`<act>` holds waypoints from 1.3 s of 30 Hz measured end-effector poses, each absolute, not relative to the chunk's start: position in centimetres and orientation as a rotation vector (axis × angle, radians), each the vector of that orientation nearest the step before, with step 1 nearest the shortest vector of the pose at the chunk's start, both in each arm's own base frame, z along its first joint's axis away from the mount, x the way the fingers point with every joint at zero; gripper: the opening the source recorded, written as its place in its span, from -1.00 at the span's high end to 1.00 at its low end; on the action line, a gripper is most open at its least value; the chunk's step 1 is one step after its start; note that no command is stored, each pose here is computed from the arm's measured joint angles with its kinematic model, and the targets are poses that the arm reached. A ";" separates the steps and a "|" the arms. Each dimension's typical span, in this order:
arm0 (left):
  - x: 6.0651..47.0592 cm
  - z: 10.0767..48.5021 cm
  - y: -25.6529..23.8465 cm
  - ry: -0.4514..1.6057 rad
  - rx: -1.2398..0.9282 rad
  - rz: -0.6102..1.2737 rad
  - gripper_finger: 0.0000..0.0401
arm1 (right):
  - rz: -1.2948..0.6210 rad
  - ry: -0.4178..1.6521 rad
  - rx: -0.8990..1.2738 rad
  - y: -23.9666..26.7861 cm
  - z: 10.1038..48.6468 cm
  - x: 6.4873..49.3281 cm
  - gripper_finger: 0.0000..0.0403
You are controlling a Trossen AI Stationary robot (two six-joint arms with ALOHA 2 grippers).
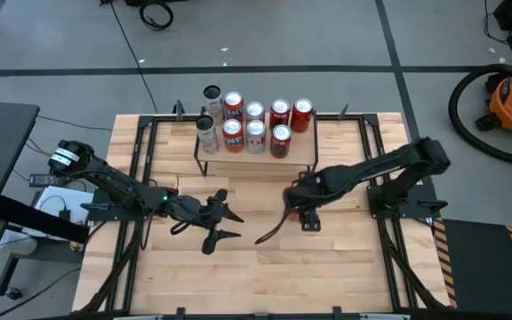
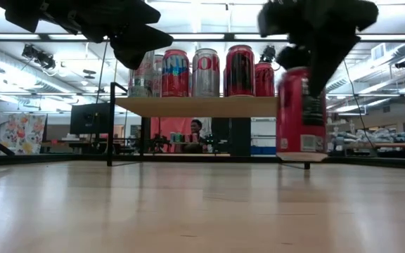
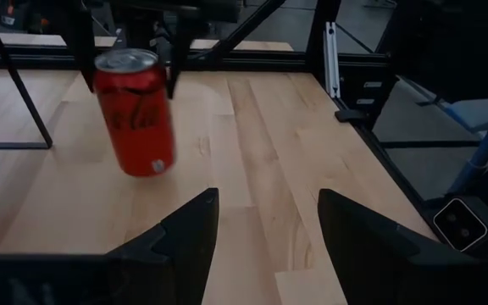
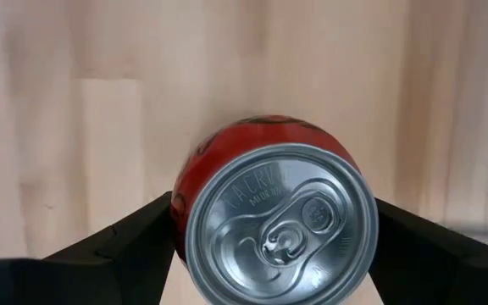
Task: Place canned beverage on shelf
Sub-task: Put the red and black soda can on the shelf aligned with the other red and black soda can
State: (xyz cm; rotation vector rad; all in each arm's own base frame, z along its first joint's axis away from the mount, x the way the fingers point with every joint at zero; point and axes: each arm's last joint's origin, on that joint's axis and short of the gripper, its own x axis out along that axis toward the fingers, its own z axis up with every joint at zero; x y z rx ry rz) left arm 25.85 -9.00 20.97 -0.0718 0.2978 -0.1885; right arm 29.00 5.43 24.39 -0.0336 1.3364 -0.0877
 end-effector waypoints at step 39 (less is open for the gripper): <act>30.3 14.9 -5.1 0.272 -0.120 0.174 -0.06 | 0.090 1.289 -0.295 7.9 24.0 35.9 -0.94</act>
